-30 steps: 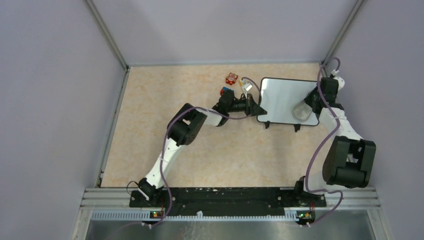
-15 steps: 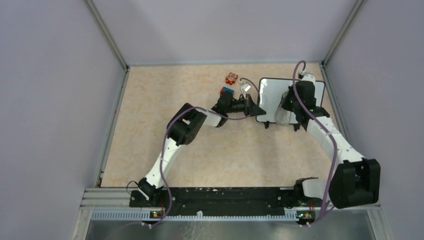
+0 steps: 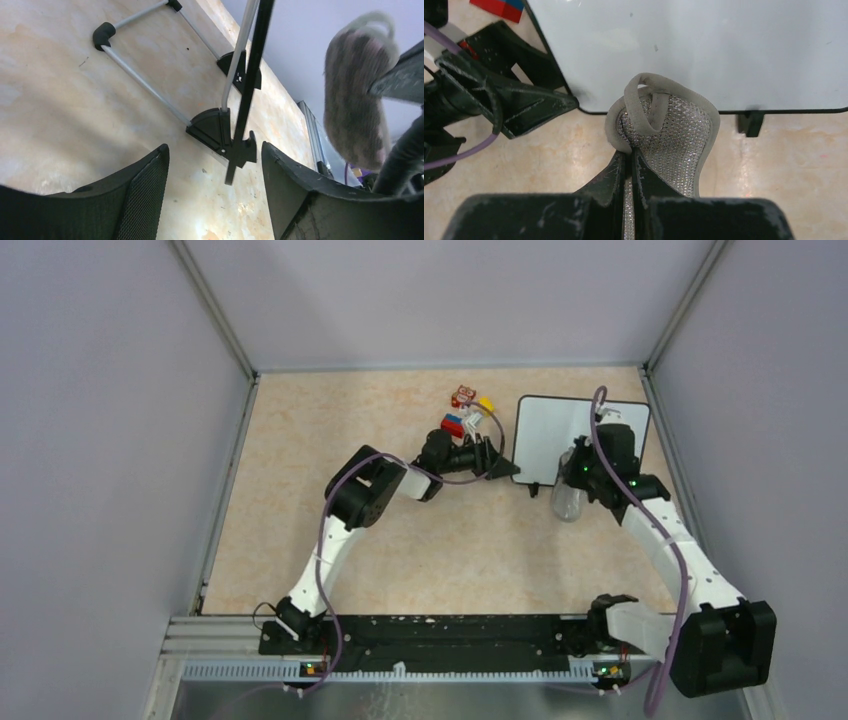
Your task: Erase the whiteboard
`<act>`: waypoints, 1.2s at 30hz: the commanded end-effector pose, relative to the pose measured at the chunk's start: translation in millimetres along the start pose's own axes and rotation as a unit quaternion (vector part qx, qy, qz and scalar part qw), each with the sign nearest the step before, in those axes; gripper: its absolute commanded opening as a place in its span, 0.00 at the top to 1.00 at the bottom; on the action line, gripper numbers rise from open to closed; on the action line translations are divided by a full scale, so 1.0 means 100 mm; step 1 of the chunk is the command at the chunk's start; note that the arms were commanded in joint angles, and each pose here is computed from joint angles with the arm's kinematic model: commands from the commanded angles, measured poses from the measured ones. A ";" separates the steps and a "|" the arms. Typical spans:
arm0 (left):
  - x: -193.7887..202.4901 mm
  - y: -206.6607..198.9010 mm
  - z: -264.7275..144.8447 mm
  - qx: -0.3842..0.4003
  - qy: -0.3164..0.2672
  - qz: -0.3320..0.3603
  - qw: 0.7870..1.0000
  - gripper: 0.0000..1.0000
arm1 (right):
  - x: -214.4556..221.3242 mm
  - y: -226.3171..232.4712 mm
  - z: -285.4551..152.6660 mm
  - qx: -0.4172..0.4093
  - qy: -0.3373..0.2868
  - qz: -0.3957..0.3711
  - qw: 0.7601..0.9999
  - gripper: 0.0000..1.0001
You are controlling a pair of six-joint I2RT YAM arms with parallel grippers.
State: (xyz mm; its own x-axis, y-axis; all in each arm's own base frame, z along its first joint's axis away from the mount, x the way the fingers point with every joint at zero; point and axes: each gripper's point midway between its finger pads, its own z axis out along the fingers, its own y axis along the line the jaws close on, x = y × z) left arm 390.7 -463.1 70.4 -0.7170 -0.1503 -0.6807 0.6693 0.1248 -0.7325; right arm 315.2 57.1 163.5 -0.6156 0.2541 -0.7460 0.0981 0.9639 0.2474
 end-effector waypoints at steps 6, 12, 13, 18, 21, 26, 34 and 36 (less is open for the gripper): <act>-0.64 -0.69 -0.46 0.011 -0.089 0.094 0.992 0.14 | 0.99 0.54 0.04 -0.081 0.126 -0.086 0.985 1.00; -0.83 -1.01 -1.11 -0.021 -0.136 0.089 0.986 0.03 | 1.46 0.92 -0.01 -0.107 0.164 -0.169 0.966 0.98; -0.83 -1.07 -1.22 -0.027 -0.139 0.093 0.986 0.01 | 1.53 0.99 -0.03 -0.113 0.169 -0.179 0.963 0.95; -0.57 -1.19 -1.76 -0.103 -0.136 0.072 0.983 0.01 | 1.67 1.18 -0.10 -0.145 0.172 -0.195 0.955 0.65; -0.55 -1.38 -2.01 -0.139 -0.139 0.083 0.977 0.01 | 1.56 1.22 -0.20 -0.163 0.150 -0.191 0.956 0.46; -0.68 -1.66 -2.36 -0.211 -0.142 0.118 0.960 0.01 | 1.10 1.23 -0.51 -0.174 0.076 -0.184 0.965 0.29; -1.29 -2.55 -2.85 -0.254 -0.212 0.186 0.925 0.01 | 0.03 1.18 -1.35 -0.192 -0.098 -0.161 0.963 0.16; -1.44 -2.81 -2.93 -0.251 -0.227 0.200 0.919 0.01 | -0.21 1.17 -1.59 -0.201 -0.141 -0.154 0.957 0.14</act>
State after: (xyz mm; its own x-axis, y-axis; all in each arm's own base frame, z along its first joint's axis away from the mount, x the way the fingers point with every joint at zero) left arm 256.7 -211.7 332.2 -0.2732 -0.3847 -0.8817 0.6452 0.6066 -0.4646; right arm 217.5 175.1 238.6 -0.4894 -0.0279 -0.8716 -0.4070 0.8912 0.2001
